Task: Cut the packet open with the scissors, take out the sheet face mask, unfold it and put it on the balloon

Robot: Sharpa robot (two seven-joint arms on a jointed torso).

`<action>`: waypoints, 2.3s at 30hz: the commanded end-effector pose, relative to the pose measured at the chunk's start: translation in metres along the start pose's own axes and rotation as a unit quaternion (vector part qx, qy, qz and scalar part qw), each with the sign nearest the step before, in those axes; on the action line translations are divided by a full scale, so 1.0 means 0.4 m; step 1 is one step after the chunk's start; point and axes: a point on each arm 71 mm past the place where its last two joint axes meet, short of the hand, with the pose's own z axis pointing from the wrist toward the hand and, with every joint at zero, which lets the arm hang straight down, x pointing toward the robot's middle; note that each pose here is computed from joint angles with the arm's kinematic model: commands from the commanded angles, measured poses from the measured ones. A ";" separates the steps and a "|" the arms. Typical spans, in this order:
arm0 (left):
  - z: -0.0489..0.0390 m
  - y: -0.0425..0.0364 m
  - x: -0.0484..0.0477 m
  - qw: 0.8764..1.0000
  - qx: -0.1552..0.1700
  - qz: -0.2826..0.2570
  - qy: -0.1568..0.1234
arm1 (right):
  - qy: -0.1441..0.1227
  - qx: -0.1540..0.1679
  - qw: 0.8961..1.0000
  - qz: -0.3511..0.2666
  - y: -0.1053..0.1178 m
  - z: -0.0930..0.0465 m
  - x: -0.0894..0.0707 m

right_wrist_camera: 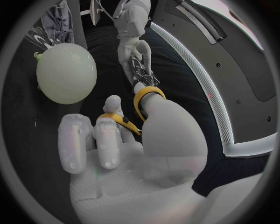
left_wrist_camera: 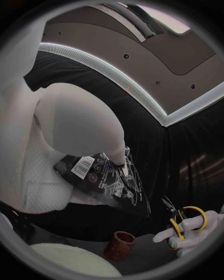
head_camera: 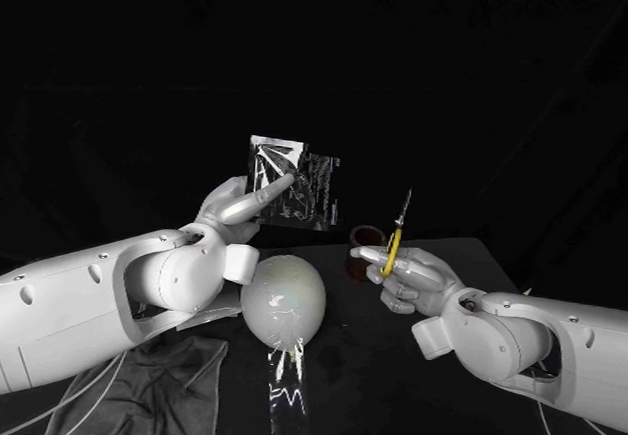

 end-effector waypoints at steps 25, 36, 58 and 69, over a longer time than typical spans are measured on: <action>0.007 0.112 0.062 0.996 -0.063 -0.049 0.047 | -0.011 -0.022 1.000 0.000 0.024 -0.050 -0.035; 0.009 0.132 0.070 0.994 -0.084 -0.047 0.055 | -0.014 -0.023 1.000 -0.006 0.022 -0.040 -0.034; 0.017 0.151 0.071 0.993 -0.105 -0.007 0.059 | 0.004 -0.027 1.000 -0.011 0.021 -0.034 0.008; 0.014 0.155 0.072 0.991 -0.113 0.010 0.067 | 0.001 -0.027 0.999 -0.026 0.020 -0.031 0.009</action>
